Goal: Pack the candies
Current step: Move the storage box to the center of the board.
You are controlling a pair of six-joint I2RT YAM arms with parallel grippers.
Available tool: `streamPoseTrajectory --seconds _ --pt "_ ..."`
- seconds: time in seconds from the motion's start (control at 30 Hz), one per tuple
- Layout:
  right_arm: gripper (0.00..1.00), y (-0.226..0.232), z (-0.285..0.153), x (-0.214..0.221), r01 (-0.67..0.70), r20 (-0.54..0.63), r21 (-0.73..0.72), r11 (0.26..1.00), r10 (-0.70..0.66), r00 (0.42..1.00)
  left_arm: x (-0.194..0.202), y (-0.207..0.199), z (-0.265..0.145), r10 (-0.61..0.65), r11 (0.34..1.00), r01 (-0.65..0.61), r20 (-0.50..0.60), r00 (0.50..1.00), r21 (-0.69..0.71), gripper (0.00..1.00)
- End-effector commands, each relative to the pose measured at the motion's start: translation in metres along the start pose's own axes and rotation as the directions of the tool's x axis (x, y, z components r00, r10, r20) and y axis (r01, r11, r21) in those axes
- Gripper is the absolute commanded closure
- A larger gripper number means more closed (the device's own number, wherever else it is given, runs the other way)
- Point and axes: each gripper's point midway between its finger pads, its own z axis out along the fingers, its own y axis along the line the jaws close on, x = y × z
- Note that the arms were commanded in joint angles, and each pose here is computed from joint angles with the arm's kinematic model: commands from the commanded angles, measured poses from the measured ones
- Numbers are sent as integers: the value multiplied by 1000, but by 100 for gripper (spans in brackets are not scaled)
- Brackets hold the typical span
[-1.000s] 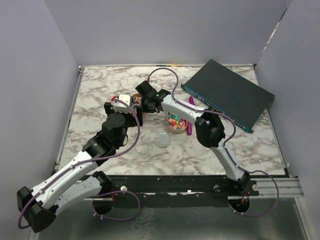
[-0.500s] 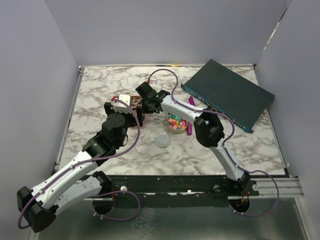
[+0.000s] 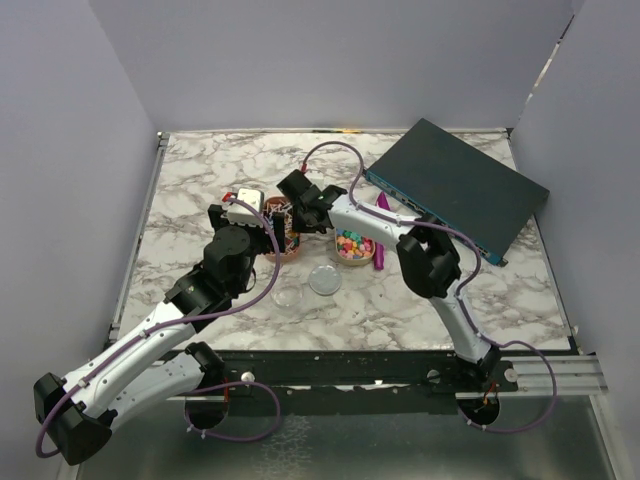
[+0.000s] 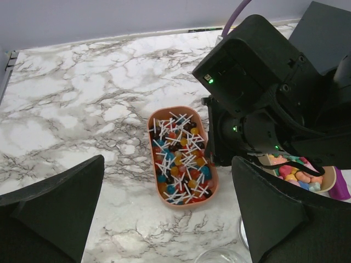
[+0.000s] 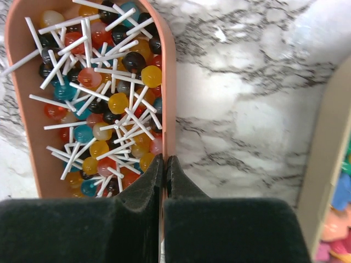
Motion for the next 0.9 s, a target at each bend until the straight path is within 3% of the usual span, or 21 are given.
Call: streamPoseTrajectory --seconds 0.0,0.23,0.87 --pt "99 -17 -28 -9 34 47 57 998 -36 998 0 3 1 3 1000 -3 5 1000 -17 1" --pt "99 -43 -47 -10 48 88 120 992 -59 994 1 3 1 4 1000 -4 2 1000 -16 1" --pt "99 -91 -49 -10 21 96 223 974 -44 994 3 2 2 4 1000 -4 -3 1000 -13 1"
